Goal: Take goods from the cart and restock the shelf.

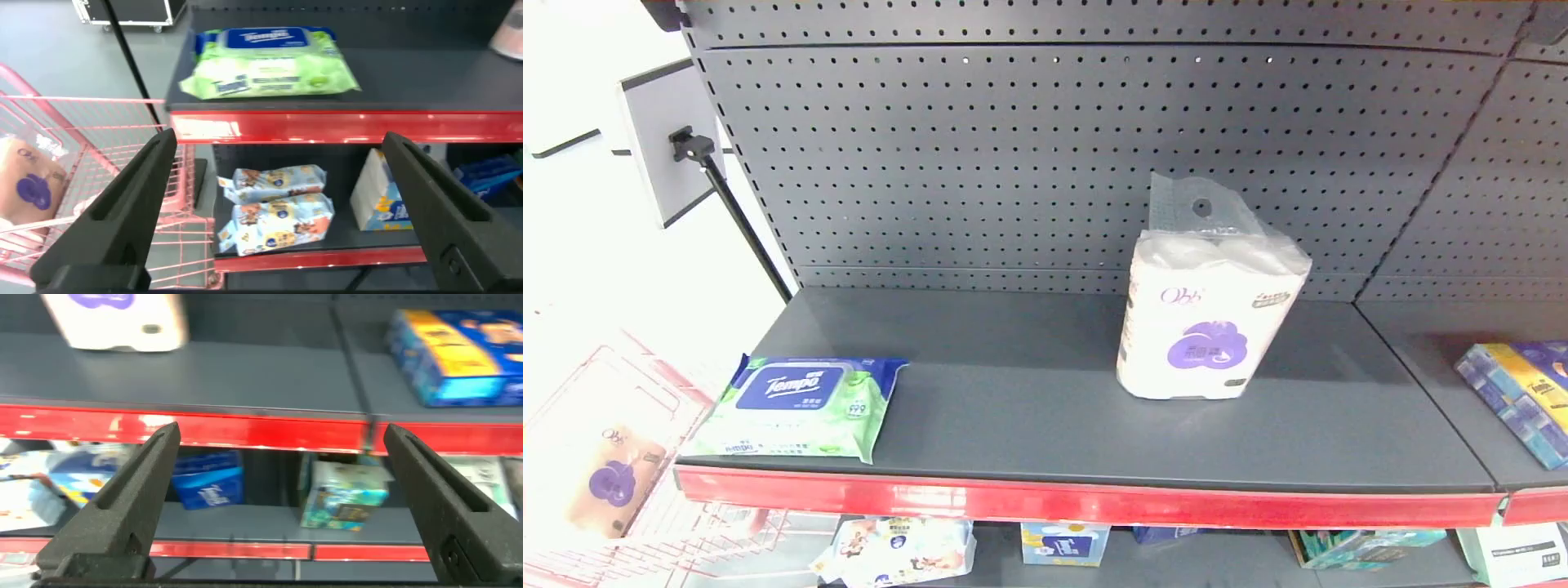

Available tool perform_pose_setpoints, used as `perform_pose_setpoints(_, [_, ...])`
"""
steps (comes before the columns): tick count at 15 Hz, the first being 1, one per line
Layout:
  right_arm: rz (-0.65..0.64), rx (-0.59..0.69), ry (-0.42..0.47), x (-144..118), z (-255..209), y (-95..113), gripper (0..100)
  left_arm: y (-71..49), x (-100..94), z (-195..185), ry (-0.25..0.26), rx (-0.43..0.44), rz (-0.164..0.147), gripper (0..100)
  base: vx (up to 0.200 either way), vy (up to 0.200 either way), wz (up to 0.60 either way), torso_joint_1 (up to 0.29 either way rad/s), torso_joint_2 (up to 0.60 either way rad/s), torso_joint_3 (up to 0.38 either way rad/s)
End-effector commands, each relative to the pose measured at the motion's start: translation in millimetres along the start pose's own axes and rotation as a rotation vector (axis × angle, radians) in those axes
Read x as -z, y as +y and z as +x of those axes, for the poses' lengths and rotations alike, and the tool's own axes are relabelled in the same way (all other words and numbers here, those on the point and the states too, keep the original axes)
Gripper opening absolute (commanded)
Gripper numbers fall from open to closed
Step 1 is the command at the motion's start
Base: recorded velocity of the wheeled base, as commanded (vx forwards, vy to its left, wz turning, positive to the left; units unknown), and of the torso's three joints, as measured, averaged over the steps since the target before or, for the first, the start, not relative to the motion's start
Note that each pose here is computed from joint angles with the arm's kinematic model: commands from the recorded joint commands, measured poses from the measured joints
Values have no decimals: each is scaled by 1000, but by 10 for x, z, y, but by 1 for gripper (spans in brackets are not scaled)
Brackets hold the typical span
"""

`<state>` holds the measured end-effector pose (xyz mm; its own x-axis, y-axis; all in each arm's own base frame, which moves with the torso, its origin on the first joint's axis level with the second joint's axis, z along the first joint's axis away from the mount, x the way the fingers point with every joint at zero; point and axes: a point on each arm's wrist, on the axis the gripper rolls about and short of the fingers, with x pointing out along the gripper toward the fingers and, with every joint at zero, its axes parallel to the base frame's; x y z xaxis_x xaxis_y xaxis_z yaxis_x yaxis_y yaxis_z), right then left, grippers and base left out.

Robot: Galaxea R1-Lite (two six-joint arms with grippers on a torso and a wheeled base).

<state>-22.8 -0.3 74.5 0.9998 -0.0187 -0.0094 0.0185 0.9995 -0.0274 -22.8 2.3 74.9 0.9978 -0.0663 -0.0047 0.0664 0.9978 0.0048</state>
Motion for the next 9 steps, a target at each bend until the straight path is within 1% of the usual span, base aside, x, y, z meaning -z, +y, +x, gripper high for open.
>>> perform_pose_setpoints(1, [0,0,0,0,0,0,100,0,0,1,1,0,0,100,0,200,0,-2,-2,7])
perform_pose_setpoints(9, [1,1,0,0,0,0,100,0,0,1,1,0,0,100,0,200,0,5,4,1])
